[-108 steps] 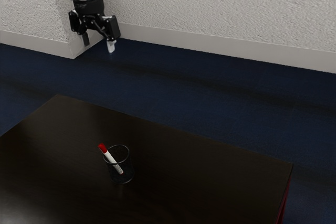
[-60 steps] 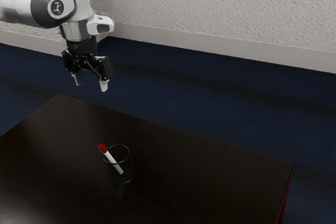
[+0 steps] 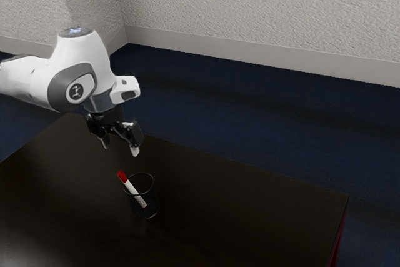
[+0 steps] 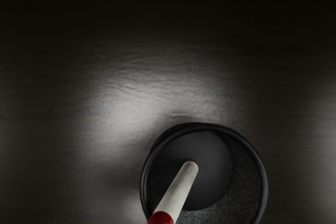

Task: Take the marker out of the pen holder and place it to the left of the pen holder.

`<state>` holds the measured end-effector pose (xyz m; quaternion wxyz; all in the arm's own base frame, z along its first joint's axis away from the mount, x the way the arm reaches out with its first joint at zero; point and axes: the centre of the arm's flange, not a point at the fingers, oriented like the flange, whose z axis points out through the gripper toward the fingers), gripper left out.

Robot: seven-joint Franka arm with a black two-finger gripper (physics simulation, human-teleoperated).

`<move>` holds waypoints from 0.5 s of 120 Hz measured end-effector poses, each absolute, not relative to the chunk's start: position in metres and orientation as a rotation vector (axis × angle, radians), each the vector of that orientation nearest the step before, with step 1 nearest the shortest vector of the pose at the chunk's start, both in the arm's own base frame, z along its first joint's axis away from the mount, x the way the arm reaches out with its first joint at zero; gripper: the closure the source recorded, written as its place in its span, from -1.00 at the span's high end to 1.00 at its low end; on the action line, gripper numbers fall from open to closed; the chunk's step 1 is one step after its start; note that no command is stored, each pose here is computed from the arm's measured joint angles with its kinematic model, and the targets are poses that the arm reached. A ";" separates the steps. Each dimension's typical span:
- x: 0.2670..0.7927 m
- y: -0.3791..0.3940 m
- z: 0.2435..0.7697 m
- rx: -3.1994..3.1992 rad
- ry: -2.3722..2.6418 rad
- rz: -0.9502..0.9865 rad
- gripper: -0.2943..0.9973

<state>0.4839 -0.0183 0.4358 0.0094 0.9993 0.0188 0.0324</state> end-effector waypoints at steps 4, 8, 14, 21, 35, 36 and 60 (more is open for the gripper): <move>0.481 -0.019 0.430 3.117 0.062 0.108 0.54; 0.475 -0.019 0.428 3.113 0.065 0.124 0.54; 0.463 -0.019 0.425 3.108 0.070 0.146 0.54; 0.453 -0.018 0.421 3.103 0.082 0.158 0.54; 0.444 -0.005 0.410 3.026 0.182 0.151 0.54; 0.443 -0.003 0.409 3.017 0.193 0.150 0.54; 0.435 0.020 0.389 2.917 0.295 0.085 0.54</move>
